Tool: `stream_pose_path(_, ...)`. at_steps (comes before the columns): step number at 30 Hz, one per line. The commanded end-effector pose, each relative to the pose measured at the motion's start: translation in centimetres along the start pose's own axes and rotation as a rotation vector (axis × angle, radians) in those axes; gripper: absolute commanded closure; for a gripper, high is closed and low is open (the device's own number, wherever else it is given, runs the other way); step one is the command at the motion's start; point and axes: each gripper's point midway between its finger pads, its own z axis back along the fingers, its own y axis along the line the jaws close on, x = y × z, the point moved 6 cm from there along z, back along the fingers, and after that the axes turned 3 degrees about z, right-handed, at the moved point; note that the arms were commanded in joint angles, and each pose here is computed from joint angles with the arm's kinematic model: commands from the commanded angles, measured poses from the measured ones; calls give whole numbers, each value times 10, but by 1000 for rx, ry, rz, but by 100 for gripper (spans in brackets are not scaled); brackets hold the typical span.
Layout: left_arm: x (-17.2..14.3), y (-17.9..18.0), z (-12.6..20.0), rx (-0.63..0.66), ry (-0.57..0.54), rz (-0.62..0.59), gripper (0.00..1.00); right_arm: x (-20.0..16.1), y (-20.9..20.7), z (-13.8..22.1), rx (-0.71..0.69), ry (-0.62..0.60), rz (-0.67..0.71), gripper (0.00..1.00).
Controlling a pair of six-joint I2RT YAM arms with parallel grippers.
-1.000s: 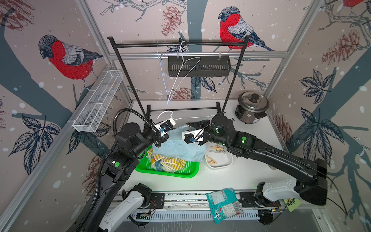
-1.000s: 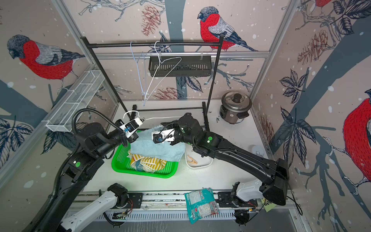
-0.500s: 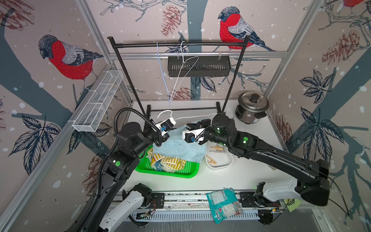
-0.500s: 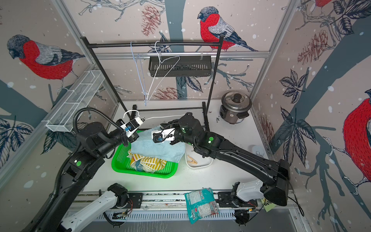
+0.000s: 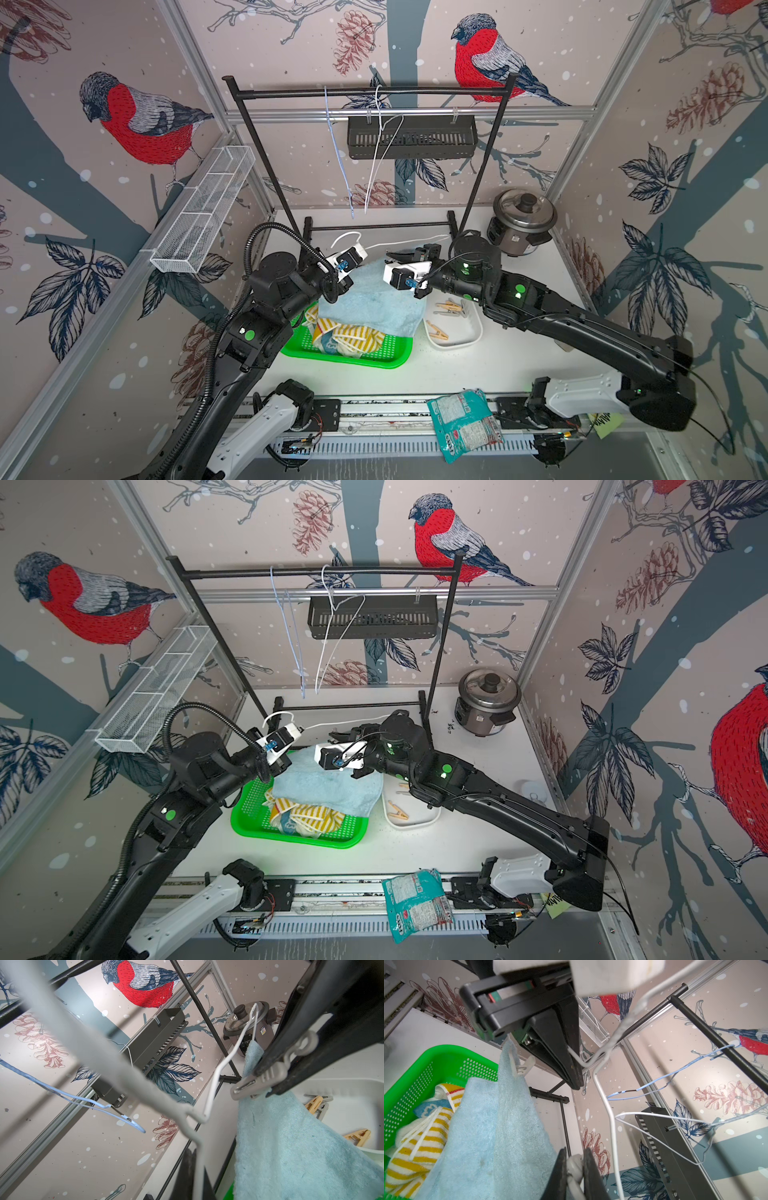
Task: Remove the clothespins securing towels to the hanger
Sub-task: Remove the clothespin from the hanger, then place the clothespin in the storage box.
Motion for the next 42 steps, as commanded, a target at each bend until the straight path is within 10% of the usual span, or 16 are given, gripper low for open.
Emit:
stream_pose_path(1,4,8,0,53,-18,2,100,7,-3,15,-12,-32,-99,93)
stream_pose_path(16,-2,16,22,194,13,58,100,-68,48,97,-154,253,-680,91)
stream_pose_path(31,0,14,32,196,3,52,100,-211,112,77,-71,523,-967,89)
stream_pose_path(42,0,12,28,175,1,40,100,-231,121,68,-55,563,-1026,48)
